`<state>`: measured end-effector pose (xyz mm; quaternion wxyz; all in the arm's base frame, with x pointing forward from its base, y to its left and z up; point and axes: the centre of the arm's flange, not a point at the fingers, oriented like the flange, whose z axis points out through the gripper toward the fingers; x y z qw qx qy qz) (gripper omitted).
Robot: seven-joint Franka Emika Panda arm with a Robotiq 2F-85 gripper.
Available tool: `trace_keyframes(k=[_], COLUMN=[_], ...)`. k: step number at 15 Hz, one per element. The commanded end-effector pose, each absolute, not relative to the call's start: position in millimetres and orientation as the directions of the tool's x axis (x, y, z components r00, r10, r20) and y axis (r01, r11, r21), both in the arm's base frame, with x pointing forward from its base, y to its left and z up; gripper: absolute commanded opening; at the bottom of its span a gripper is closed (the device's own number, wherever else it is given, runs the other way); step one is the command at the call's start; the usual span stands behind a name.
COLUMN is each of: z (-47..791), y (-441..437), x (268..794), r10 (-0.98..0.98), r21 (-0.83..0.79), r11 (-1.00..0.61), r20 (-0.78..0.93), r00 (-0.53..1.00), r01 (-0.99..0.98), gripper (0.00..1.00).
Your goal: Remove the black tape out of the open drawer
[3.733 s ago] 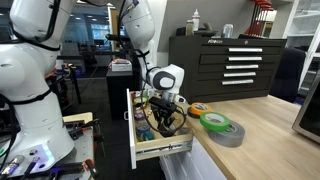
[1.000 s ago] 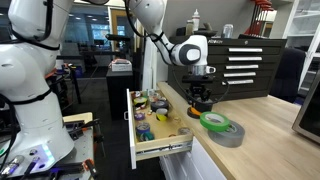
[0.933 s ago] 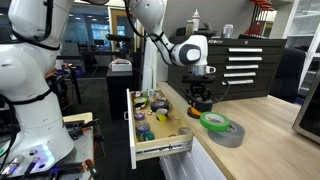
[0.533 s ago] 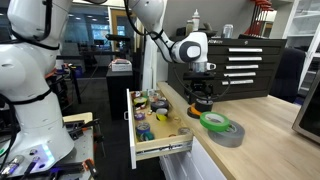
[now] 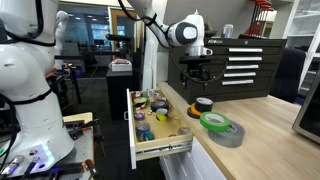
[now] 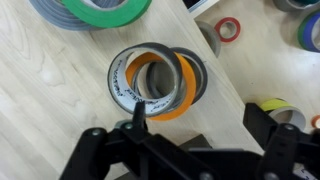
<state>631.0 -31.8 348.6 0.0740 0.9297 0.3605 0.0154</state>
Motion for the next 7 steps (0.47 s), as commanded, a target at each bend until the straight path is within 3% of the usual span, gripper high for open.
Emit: trace_keyframes(k=[1, 3, 4, 7], z=[388.4, 395.0, 382.2, 389.6], y=[-15.5, -8.9, -16.5, -11.9], x=[587.3, 569.6, 601.8, 587.1], r10=[0.635, 0.609, 0.645, 0.631], r21=[0.107, 0.096, 0.111, 0.108], r11=[-0.764, -0.784, -0.754, -0.766], r20=[-0.056, -0.067, -0.060, -0.064], r00=[0.771, 0.790, 0.762, 0.773], r01=[0.637, 0.613, 0.647, 0.634], gripper=[1.00, 1.00, 1.00, 1.00])
